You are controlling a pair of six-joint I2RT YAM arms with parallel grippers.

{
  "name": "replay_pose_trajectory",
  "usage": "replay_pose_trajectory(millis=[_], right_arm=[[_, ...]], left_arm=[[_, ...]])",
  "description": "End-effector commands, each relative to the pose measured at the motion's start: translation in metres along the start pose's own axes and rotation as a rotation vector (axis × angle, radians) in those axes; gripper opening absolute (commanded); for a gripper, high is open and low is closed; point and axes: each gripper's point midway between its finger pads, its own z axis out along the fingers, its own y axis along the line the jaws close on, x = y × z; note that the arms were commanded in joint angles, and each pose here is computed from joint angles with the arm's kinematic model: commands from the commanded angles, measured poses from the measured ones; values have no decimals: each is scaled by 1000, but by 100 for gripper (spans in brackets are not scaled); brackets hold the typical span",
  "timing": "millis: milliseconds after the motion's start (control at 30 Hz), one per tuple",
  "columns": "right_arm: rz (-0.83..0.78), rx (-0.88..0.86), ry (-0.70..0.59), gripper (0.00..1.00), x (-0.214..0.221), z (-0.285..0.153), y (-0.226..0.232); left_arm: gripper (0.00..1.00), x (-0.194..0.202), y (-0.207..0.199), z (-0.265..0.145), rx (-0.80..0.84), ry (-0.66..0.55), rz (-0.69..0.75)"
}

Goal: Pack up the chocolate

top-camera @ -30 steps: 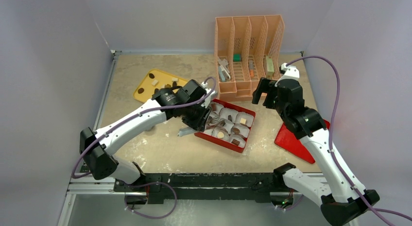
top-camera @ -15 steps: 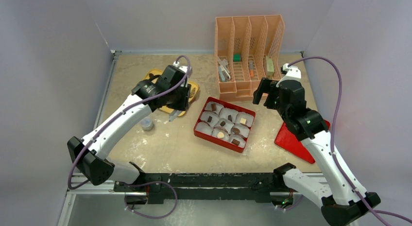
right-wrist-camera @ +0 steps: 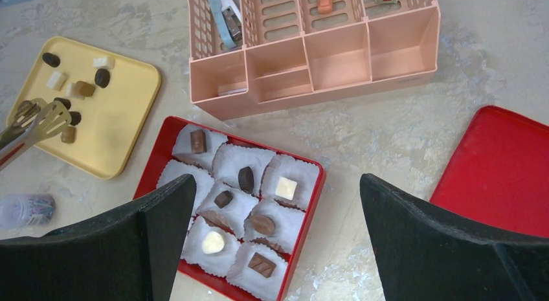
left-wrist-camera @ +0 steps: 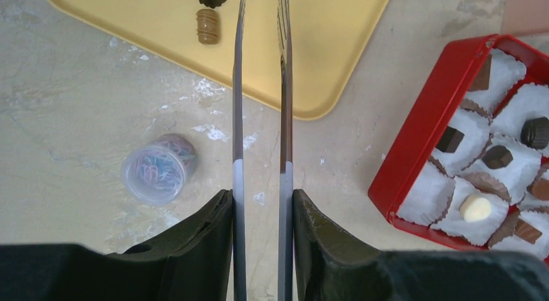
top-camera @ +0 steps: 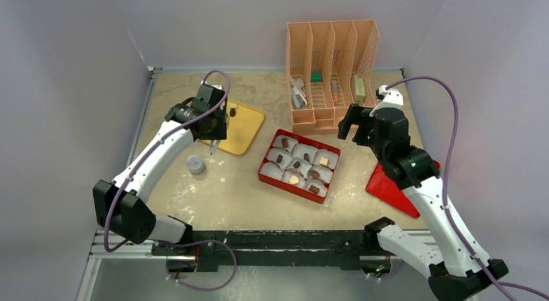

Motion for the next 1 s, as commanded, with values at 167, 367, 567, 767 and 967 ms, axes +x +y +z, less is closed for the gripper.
replay_pose_trajectory(millis=[167,367,567,767,967], right_arm=[[3,-10,-39,99,-11,-8,0],[4,-6,-43,99,-11,-8,-1],[7,-8,-38,99,-9,-7,-1],[11,-3,-45,99,-9,-7,-2],[9,-2,-43,99,-9,-5,-2]], left_arm=[[35,-27,8,39,-1,-50,-88],[36,-29,10,62,16,-27,-99],[37,-30,14,82,13,-12,-117],[37,-38,20,93,0,-22,-129],[37,-41,19,100,6,-13,-127]])
